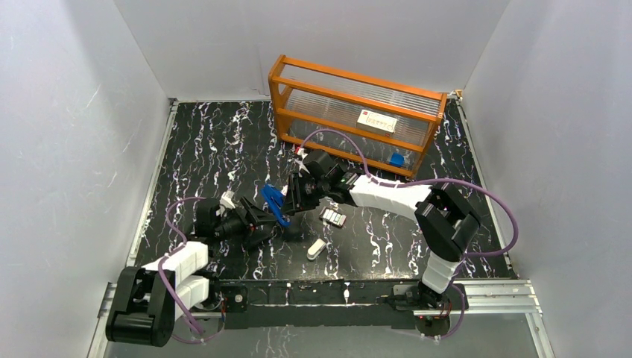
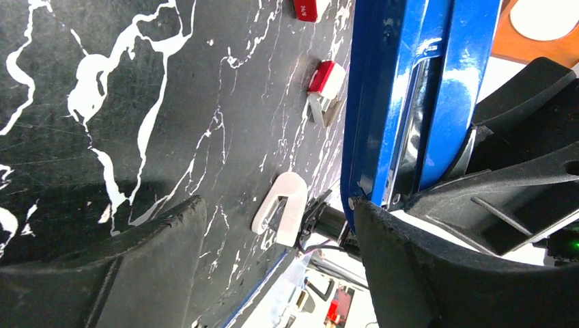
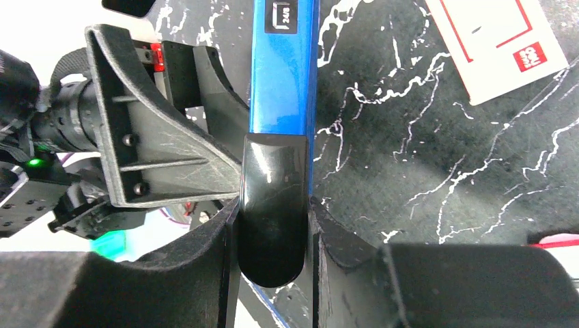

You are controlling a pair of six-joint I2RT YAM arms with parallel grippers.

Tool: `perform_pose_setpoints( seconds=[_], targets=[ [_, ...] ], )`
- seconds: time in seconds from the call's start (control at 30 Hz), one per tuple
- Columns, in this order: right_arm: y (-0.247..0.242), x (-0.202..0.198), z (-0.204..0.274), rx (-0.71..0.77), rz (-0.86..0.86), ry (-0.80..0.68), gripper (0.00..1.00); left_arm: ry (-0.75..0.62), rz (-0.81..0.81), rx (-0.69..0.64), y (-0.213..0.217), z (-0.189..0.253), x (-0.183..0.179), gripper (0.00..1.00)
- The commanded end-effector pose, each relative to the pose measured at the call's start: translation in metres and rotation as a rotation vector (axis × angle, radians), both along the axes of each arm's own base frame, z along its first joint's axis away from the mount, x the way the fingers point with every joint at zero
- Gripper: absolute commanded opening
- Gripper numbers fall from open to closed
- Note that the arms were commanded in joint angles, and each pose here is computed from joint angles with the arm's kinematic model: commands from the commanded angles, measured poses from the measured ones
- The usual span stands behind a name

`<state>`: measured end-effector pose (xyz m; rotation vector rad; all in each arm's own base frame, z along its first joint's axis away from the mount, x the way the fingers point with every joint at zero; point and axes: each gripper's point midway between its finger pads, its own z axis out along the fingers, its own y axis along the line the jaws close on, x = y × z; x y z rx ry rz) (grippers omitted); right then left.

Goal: Load the staples into the stapler

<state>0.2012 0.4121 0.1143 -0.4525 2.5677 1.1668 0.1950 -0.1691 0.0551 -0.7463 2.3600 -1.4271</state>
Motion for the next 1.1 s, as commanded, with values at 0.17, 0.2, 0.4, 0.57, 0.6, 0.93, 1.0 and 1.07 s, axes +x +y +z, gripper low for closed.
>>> perform_pose_setpoints(
  seconds=[0.17, 0.2, 0.4, 0.57, 0.6, 0.93, 1.0, 1.07],
  targets=[
    [0.023, -0.014, 0.051, 0.192, 0.084, -0.029, 0.24, -0.107, -0.022, -0.044, -0.008, 0.031, 0.024, 0.59],
    [0.022, -0.014, 0.048, 0.183, 0.08, -0.027, 0.24, -0.111, -0.027, -0.049, -0.008, 0.033, 0.024, 0.61],
    [0.013, -0.003, 0.035, 0.109, 0.009, -0.056, 0.24, -0.104, 0.002, 0.057, 0.004, 0.025, 0.014, 0.58],
    [0.007, 0.003, 0.028, 0.073, -0.026, -0.083, 0.24, -0.161, 0.014, 0.036, 0.004, 0.036, 0.011, 0.59],
    [0.007, 0.004, 0.026, 0.072, -0.026, -0.083, 0.24, -0.173, 0.019, 0.025, 0.003, 0.039, 0.012, 0.62],
    [0.013, -0.002, 0.033, 0.114, 0.016, -0.069, 0.25, -0.151, 0.02, 0.009, 0.001, 0.035, 0.021, 0.65],
    [0.016, -0.002, 0.039, 0.14, 0.016, -0.073, 0.25, -0.131, 0.004, 0.008, -0.001, 0.029, 0.019, 0.55],
    [0.017, -0.002, 0.042, 0.15, 0.011, -0.07, 0.25, -0.122, -0.011, -0.006, -0.003, 0.027, 0.016, 0.49]
  ],
)
